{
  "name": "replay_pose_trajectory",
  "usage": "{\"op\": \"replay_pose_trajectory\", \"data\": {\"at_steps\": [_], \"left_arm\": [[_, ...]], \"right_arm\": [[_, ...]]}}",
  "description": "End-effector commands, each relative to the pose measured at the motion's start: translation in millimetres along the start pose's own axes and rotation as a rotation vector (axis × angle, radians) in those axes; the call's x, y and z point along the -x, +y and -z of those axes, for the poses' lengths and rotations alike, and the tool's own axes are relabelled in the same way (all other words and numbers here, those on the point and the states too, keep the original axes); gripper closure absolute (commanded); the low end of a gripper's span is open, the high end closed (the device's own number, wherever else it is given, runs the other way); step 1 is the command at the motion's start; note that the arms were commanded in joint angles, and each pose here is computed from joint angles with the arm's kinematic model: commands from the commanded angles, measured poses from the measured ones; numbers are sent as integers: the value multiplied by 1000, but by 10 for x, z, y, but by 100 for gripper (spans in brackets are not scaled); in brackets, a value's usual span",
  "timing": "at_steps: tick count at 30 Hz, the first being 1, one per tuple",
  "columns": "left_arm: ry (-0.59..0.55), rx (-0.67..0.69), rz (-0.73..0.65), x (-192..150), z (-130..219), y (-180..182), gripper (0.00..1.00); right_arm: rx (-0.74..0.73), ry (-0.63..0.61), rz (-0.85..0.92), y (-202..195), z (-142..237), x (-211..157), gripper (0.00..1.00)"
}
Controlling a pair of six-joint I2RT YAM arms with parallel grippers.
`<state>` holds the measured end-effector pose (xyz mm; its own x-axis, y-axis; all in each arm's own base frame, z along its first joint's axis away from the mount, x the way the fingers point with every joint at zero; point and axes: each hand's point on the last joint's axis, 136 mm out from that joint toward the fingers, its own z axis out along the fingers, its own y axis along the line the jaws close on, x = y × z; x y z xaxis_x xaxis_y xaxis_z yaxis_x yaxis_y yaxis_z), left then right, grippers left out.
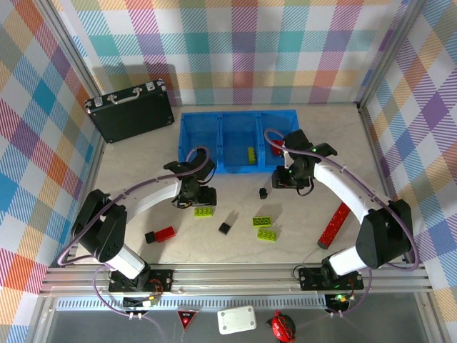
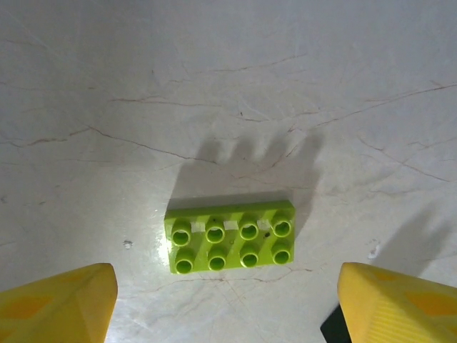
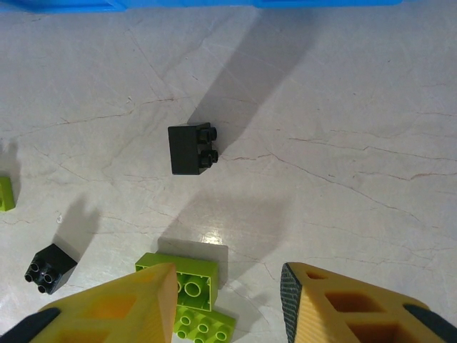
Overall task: Sort the legos into containers by color
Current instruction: Pick up the lego from the center of the table.
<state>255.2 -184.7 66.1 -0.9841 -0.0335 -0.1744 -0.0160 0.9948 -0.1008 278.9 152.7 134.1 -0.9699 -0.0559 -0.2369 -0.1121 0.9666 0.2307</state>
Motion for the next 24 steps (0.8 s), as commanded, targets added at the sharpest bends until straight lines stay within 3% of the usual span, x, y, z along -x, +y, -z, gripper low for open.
{"op": "replay_pose_trajectory", "data": {"at_steps": [1,24], "left_arm": [[16,28,27,-62,-155,18,17],[83,69,13,-224,-517,-43,30]], "right_arm": [[19,-14,4,29,40,-41,56],[11,0,2,3,21,-87,56]]}}
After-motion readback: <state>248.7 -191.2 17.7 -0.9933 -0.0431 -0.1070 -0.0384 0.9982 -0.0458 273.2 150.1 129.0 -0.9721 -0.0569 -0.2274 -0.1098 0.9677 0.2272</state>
